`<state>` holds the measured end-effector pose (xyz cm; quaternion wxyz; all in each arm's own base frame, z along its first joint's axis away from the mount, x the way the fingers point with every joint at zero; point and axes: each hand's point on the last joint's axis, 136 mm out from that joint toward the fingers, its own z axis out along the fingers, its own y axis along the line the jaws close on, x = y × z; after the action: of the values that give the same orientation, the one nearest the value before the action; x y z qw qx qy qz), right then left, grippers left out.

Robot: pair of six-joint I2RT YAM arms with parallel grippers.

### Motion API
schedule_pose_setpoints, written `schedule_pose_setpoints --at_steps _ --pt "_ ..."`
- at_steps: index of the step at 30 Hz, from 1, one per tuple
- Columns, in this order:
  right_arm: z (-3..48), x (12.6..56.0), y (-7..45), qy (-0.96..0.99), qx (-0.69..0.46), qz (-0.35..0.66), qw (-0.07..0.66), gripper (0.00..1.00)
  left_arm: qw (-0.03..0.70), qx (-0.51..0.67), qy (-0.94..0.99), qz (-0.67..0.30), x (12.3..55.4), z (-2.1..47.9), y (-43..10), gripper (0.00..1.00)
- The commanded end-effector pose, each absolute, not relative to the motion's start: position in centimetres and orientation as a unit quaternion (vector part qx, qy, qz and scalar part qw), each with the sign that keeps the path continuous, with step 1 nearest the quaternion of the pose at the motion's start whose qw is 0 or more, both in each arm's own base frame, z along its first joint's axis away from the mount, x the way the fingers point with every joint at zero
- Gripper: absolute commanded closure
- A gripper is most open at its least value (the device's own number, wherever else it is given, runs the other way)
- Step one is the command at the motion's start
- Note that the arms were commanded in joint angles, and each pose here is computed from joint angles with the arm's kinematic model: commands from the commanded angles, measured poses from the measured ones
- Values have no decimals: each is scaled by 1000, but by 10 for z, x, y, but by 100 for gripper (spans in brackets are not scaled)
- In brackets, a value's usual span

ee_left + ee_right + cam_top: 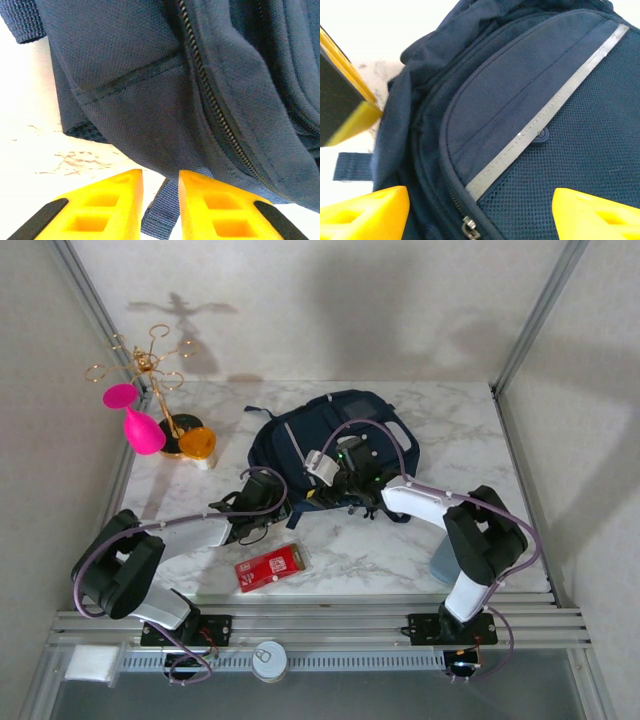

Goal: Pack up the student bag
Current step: Unzip the student bag at the center of the table.

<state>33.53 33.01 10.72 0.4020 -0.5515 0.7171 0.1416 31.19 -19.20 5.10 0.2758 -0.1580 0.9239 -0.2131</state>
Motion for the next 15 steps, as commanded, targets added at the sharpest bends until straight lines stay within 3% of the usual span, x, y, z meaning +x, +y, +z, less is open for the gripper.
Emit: schedule_pose_setpoints --at_steps 1,8,11,15 --pt "111 348 341 669 -598 85 433 24 278 -162 918 -232 316 55 -196 76" --pt "105 366 351 634 -622 29 459 26 290 -161 909 -253 318 80 -200 75" --pt "116 375 351 623 -612 5 487 35 305 -168 904 -247 321 99 -195 74" --pt "149 373 349 604 -594 14 531 61 333 -178 893 -246 333 129 -188 73"
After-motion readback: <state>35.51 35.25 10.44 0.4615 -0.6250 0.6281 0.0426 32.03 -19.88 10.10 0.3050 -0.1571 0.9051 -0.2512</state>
